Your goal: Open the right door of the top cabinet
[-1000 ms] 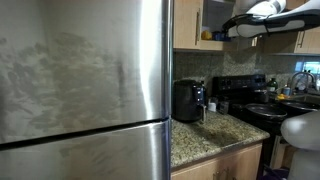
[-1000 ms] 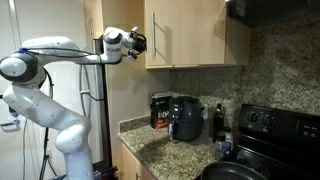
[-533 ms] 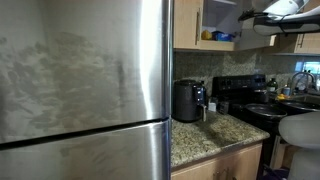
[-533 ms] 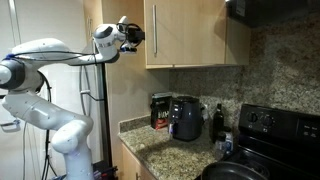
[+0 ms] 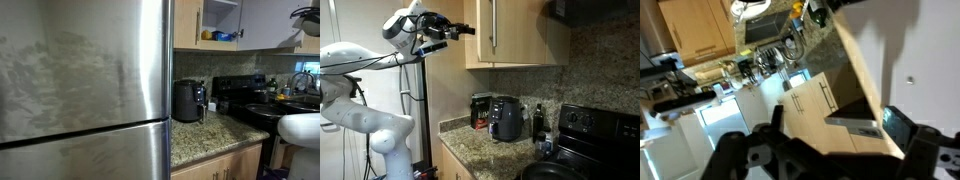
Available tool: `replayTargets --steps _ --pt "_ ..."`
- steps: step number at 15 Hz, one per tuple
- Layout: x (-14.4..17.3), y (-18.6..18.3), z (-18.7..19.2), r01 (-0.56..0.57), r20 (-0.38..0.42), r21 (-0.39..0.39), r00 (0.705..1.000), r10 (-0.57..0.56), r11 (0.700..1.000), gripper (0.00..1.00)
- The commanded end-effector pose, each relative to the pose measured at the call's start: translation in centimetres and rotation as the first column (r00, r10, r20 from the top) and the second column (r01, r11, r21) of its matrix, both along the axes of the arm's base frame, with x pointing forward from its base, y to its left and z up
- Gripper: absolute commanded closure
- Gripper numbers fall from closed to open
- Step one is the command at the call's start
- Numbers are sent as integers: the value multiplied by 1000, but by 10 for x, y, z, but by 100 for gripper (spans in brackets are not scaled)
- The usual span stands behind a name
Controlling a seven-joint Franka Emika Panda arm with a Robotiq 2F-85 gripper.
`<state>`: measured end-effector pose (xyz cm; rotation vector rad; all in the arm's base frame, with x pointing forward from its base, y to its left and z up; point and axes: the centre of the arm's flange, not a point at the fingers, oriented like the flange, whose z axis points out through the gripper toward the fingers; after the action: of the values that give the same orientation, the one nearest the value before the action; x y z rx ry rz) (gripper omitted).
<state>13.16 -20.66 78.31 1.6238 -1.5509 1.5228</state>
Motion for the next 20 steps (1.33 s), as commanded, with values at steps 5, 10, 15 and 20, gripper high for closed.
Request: replayTargets --steps 5,10,15,20 --pt "47 6 -110 -165 -42 332 981 189 929 0" --pt "88 76 -123 -269 -53 470 942 330 841 0" --pt "146 99 -132 -378 -136 558 837 530 739 0" --pt "183 124 -95 -485 -300 382 740 602 787 0"
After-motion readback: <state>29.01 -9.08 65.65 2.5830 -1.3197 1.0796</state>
